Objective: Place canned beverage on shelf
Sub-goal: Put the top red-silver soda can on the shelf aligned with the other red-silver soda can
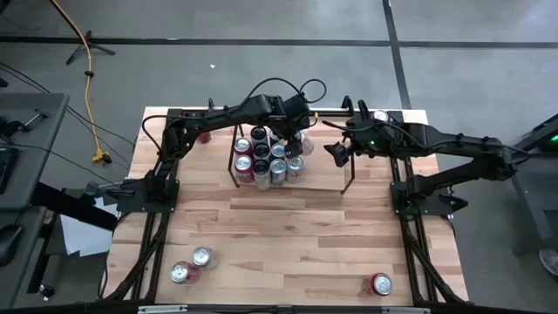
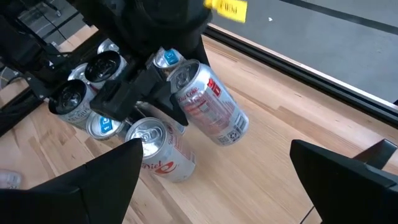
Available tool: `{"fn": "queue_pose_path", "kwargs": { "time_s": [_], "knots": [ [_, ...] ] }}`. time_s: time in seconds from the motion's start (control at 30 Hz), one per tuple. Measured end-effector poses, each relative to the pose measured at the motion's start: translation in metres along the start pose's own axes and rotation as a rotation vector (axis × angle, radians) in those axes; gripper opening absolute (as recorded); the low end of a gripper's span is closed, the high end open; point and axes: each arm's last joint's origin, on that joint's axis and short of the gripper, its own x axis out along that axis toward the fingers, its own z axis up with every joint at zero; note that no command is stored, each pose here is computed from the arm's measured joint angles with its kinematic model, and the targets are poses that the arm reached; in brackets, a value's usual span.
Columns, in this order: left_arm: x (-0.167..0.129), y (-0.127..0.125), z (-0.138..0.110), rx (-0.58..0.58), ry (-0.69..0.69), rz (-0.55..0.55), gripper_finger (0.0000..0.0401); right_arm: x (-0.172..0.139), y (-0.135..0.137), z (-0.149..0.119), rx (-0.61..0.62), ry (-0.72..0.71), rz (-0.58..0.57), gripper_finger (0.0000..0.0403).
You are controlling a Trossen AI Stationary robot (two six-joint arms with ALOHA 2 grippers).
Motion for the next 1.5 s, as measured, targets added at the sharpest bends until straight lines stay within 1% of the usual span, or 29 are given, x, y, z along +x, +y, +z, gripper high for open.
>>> {"fn": "queue_pose_path", "kwargs": {
  "time_s": [0.2,0.57,0.93,1.33,1.4,1.5],
  "knots": [
    [0.007,0.0,-0.005,0.0,0.029,-0.002,0.0248,0.0,0.0,0.0,0.0,-0.001,0.001,0.0392],
    [0.008,-0.001,-0.006,0.002,0.031,-0.003,0.0249,0.0,0.0,0.0,0.001,-0.003,0.002,0.0392],
    [0.008,-0.001,-0.006,0.01,0.033,-0.003,0.028,0.0,0.0,0.0,0.001,-0.002,0.002,0.0392],
    [0.007,-0.001,-0.003,0.013,0.004,-0.002,0.0283,0.0,0.0,0.0,0.0,-0.002,0.002,0.0392],
    [0.006,-0.001,-0.002,0.015,-0.004,-0.001,0.0283,0.0,0.0,0.0,0.0,-0.002,0.002,0.0392],
    [-0.004,-0.001,0.003,0.015,-0.021,-0.02,0.0283,0.0,0.0,0.0,0.0,-0.002,0.002,0.0392]
  ]
}}
